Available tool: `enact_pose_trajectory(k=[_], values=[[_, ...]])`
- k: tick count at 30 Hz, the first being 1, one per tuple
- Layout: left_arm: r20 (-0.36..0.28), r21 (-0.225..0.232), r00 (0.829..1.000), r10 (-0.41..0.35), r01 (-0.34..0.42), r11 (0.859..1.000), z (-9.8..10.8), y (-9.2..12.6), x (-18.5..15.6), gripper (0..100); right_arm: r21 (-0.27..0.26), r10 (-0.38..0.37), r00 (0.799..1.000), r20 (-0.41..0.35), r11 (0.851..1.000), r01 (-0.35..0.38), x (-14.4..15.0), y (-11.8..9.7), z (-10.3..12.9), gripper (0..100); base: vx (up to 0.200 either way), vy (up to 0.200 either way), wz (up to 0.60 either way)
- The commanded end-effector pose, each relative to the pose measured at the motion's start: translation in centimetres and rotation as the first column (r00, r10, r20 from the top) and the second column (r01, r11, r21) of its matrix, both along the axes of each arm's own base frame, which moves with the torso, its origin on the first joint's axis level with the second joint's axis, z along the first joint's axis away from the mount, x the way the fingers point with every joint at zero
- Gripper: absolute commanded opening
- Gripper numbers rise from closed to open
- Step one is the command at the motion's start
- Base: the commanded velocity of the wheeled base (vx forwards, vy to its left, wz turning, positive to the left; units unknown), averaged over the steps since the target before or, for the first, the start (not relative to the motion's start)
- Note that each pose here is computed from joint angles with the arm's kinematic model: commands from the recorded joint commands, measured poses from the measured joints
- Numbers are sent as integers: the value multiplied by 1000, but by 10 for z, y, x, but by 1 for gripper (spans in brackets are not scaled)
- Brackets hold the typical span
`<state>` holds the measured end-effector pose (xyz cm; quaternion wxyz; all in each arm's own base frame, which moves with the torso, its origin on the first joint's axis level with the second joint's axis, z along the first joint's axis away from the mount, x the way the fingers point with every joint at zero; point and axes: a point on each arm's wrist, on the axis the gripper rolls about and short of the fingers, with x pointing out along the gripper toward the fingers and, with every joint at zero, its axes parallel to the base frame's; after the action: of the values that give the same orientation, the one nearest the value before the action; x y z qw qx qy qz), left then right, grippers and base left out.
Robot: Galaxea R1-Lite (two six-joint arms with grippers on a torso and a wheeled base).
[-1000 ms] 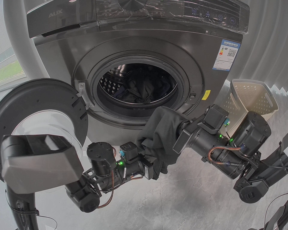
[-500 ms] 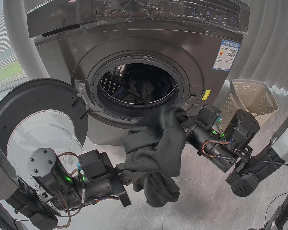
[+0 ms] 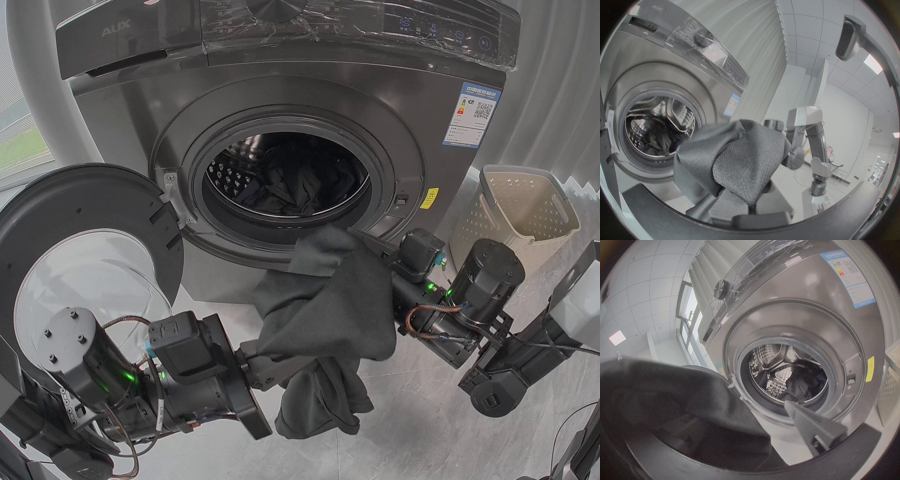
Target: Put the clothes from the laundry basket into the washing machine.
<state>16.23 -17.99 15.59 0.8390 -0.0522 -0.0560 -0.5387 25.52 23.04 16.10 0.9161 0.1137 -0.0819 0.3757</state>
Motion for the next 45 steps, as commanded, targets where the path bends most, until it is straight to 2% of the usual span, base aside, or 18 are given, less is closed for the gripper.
enact_pose_trajectory(k=[1,4,5,6,8,12,13,20,24,26,27,30,37,45], values=[[54,-74,996,68,-64,995,20,-1,15,0,-65,3,998,-69,998,-8,-11,-9,-21,100,0,0,0],[62,-118,987,151,-143,983,29,3,30,0,-78,-7,997,-78,997,1,-22,-24,-17,100,0,0,0],[62,-120,986,152,-144,982,29,3,31,0,-78,-7,997,-78,997,1,-23,-24,-17,100,0,0,0],[67,-151,976,207,-195,969,36,5,44,0,-86,-18,996,-83,996,10,-29,-35,-15,100,0,0,0],[66,-174,964,258,-243,954,39,6,54,0,-94,-29,996,-88,995,21,-36,-45,-13,100,0,0,0],[58,-208,940,336,-318,925,44,10,65,0,-121,-41,993,-115,992,27,-50,-59,-18,100,0,0,0],[60,-215,938,343,-323,922,46,10,67,0,-125,-42,992,-122,992,26,-52,-61,-19,100,0,0,0],[60,-226,930,362,-341,913,48,10,69,0,-148,-20,988,-151,989,-2,-59,-58,-27,100,0,0,0],[61,-231,929,366,-344,910,49,10,70,0,-159,41,983,-176,985,-70,-65,-40,-36,100,0,0,0],[61,-232,928,366,-344,910,50,10,70,0,-160,50,983,-177,984,-79,-65,-37,-37,100,0,0,0],[60,-231,928,368,-345,910,49,8,72,0,-171,69,979,-193,980,-103,-62,-26,-46,100,0,0,0],[54,-230,924,378,-357,905,47,7,74,0,-186,70,975,-210,976,-110,-51,-13,-59,100,0,0,0],[53,-236,916,398,-376,896,48,8,79,0,-160,80,980,-183,981,-110,-29,11,-71,100,0,0,0],[52,-236,917,394,-372,898,48,8,79,0,-112,113,985,-129,985,-128,-24,25,-59,100,0,0,0]])
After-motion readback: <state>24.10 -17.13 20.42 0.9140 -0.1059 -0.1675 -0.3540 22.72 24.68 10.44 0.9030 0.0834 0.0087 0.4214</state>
